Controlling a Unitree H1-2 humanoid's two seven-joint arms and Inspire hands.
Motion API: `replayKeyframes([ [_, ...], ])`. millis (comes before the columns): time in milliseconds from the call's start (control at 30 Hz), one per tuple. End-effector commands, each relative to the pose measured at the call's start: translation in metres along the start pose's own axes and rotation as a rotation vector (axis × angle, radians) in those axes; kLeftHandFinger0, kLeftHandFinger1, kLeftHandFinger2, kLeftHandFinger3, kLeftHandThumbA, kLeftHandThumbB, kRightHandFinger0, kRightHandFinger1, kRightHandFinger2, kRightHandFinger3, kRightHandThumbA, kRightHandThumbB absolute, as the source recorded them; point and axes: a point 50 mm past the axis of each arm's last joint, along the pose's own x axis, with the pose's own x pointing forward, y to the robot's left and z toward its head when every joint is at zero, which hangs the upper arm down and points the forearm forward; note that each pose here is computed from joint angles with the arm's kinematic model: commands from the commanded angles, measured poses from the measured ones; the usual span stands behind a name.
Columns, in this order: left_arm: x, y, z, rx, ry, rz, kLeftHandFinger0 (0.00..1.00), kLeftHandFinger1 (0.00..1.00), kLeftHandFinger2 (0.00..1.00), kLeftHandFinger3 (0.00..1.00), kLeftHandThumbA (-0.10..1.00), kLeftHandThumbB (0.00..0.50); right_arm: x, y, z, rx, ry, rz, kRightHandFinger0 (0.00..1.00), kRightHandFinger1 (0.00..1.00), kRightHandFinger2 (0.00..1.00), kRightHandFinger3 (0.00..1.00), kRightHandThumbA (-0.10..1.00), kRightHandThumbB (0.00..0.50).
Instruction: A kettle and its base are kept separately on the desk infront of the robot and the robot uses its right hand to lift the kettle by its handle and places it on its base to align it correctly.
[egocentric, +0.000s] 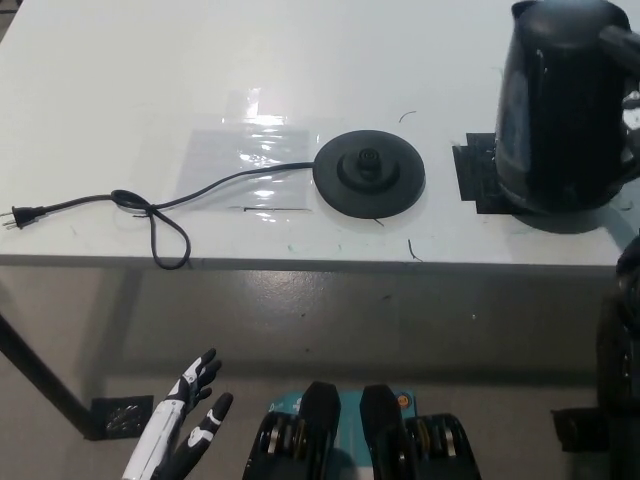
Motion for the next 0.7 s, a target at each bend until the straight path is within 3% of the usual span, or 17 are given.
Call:
replayKeyframes([
  [0, 0.003, 0.007, 0.006, 0.021, -0.043, -0.009, 1.0, 1.0, 1.0, 1.0, 0.87, 0.116, 0.033, 0.034, 0.067, 0.029, -0.292, 0.013, 0.0, 0.21, 0.66, 0.79, -0.1, 0.111],
  [33, 0.003, 0.007, 0.005, 0.019, -0.043, -0.009, 1.0, 1.0, 1.0, 1.0, 0.86, 0.119, 0.033, 0.035, 0.067, 0.029, -0.293, 0.015, 0.0, 0.24, 0.67, 0.81, -0.1, 0.122],
  [167, 0.003, 0.007, 0.005, 0.024, -0.039, -0.007, 1.0, 1.0, 1.0, 1.0, 0.86, 0.127, 0.033, 0.048, 0.071, 0.054, -0.291, 0.023, 0.0, 0.19, 0.64, 0.8, -0.1, 0.09],
  [300, 0.004, 0.007, 0.005, 0.019, -0.044, -0.01, 1.0, 1.0, 1.0, 1.0, 0.87, 0.126, 0.031, 0.061, 0.071, 0.061, -0.281, 0.022, 0.0, 0.23, 0.72, 0.86, -0.1, 0.099],
  [600, 0.0, 0.004, 0.003, 0.007, -0.044, -0.015, 1.0, 1.0, 1.0, 1.0, 0.86, 0.118, 0.026, 0.083, 0.058, 0.07, -0.261, 0.039, 0.0, 0.23, 0.71, 0.84, -0.1, 0.112],
  [667, 0.0, 0.004, 0.003, 0.017, -0.035, -0.017, 1.0, 1.0, 1.0, 1.0, 0.88, 0.121, 0.024, 0.093, 0.055, 0.095, -0.251, 0.059, 0.0, 0.24, 0.7, 0.82, -0.1, 0.137],
])
